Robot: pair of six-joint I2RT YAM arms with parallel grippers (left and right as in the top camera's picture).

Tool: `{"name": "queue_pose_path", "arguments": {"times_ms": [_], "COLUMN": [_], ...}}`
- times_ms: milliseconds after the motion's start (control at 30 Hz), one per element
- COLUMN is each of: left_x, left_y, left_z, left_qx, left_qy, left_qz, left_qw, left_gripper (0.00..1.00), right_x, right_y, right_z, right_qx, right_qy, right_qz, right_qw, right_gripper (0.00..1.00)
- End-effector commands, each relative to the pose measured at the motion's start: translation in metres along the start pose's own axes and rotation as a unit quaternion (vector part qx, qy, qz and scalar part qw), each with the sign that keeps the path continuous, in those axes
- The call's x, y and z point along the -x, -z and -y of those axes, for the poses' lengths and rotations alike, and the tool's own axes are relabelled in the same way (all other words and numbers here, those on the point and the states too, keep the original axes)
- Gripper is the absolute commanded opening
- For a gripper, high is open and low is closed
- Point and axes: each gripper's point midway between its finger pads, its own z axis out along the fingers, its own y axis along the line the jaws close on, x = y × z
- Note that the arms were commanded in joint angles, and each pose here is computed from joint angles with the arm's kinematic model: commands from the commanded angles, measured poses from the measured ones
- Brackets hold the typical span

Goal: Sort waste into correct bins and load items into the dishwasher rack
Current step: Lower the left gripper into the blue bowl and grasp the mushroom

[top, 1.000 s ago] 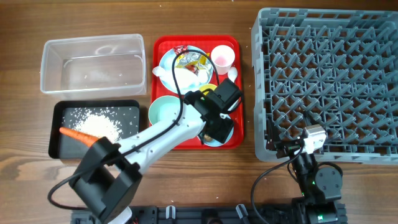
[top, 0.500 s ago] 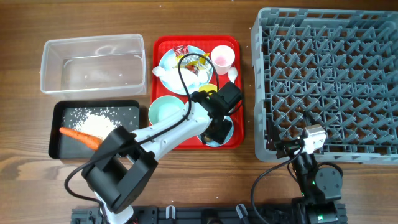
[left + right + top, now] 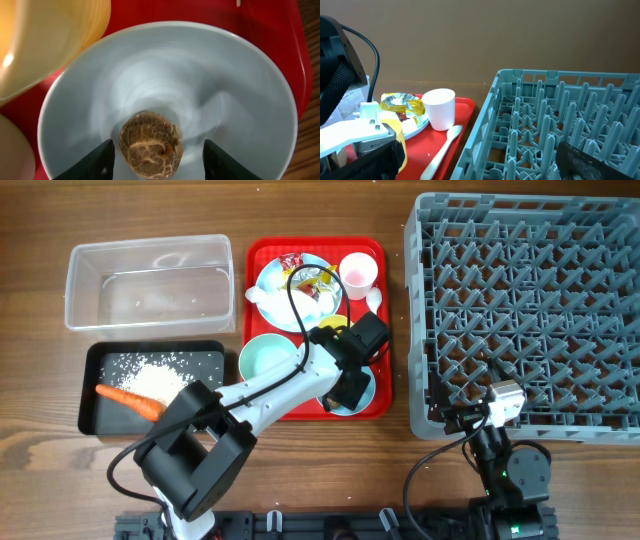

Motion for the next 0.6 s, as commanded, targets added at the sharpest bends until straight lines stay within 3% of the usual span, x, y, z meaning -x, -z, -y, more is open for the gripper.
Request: {"name": "queue_pose_path", "arguments": {"times_ms": [0, 333, 567], "left_x": [0.000, -0.010, -0.009], "left_y": [-0.004, -0.018, -0.018], "left_z": [-0.004, -0.006, -0.006], "left_qx": [0.010, 0.018, 0.019], "left_qy": [0.005, 0.004, 0.000], "left_qz": [-0.004, -0.032, -0.032], "left_qw": [1.000, 0.999, 0.999], "left_gripper": [0.55, 0.55, 0.39], "right_x": [0.001, 0.001, 0.001], "right_y": [0.000, 0.000, 0.000], "right_z": [0.002, 0.002, 0.002], "right_qx": [-0.005, -0.005, -0.005], "right_qy": [0.006, 0.006, 0.006], "right_qz": [0.002, 0.002, 0.002], "right_qw": [1.000, 1.000, 1.000], "right_gripper": [1.00, 1.00, 1.00]}}
